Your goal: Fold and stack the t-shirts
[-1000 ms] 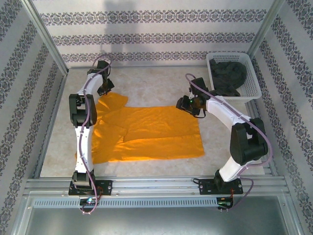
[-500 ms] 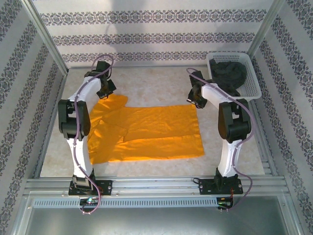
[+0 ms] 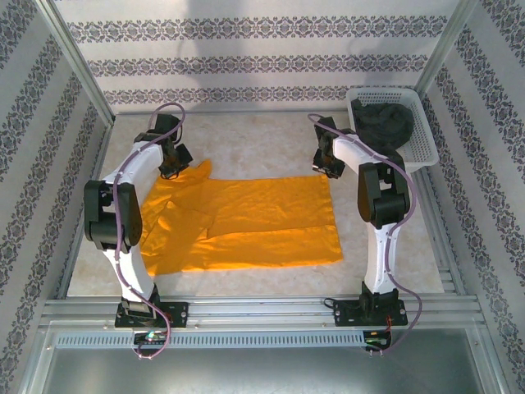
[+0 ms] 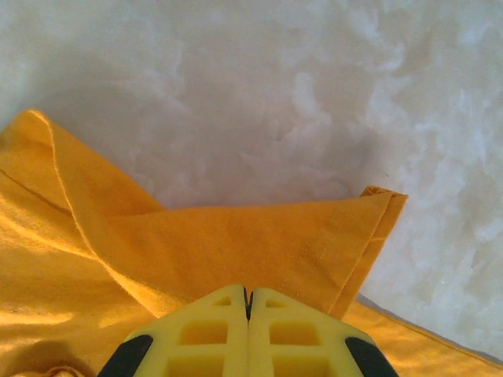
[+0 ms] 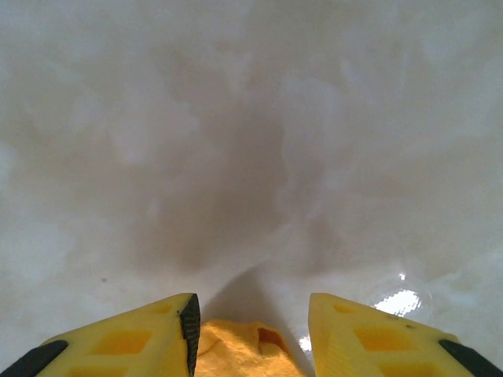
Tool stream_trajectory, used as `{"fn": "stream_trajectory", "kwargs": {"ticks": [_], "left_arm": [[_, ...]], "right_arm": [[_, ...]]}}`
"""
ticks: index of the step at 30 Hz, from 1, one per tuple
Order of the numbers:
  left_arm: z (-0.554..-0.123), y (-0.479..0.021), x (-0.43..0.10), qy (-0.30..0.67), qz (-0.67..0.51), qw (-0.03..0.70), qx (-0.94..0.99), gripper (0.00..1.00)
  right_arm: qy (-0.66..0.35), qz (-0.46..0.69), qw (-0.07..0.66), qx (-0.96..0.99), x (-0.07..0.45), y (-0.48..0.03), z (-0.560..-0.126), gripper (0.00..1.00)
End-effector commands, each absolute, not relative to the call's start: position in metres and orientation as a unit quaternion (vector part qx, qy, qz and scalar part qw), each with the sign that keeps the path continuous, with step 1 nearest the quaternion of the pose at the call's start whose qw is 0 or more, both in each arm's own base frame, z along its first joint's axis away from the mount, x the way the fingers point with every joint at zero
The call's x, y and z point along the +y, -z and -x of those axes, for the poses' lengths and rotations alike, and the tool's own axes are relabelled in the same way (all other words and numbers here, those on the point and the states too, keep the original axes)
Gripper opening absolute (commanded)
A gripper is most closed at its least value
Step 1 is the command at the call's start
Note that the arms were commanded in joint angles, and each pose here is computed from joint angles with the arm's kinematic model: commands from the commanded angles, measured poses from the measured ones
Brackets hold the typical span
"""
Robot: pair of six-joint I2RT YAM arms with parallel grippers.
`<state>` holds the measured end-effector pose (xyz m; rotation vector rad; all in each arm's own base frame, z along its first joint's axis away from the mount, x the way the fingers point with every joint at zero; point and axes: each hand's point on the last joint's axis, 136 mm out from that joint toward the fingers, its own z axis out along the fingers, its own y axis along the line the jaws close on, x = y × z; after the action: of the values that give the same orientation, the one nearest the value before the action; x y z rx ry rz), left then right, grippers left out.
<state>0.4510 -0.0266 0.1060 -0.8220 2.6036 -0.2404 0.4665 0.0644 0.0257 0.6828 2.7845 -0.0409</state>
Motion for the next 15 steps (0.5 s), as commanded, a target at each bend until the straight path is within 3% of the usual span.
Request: {"fn": "stream_trajectory", "kwargs": {"ticks": [1,9,12,15], "left_arm": [[-0.455,-0.126,-0.025,0.101,0.304,0.224,0.920,0.00],[-0.455,-0.126,-0.026,0.103,0.305,0.221,0.921,0.00],[-0.453,-0.129,-0.024,0.101,0.305,0.222,0.921,0.00],[-0.448,-0.134,-0.021,0.094,0.307,0.224,0.920,0.00]], "right_arm": [[0.021,-0.222,0.113,0.968,0.066,-0.018,-0.451,0.41],[0.010,-0.215,0.104,0.971,0.073,-0.019,-0.462,0.29],[0.007,-0.212,0.105,0.972,0.072,-0.019,-0.462,0.19],[0.001,-0.204,0.113,0.972,0.074,-0.024,-0.463,0.00]]}}
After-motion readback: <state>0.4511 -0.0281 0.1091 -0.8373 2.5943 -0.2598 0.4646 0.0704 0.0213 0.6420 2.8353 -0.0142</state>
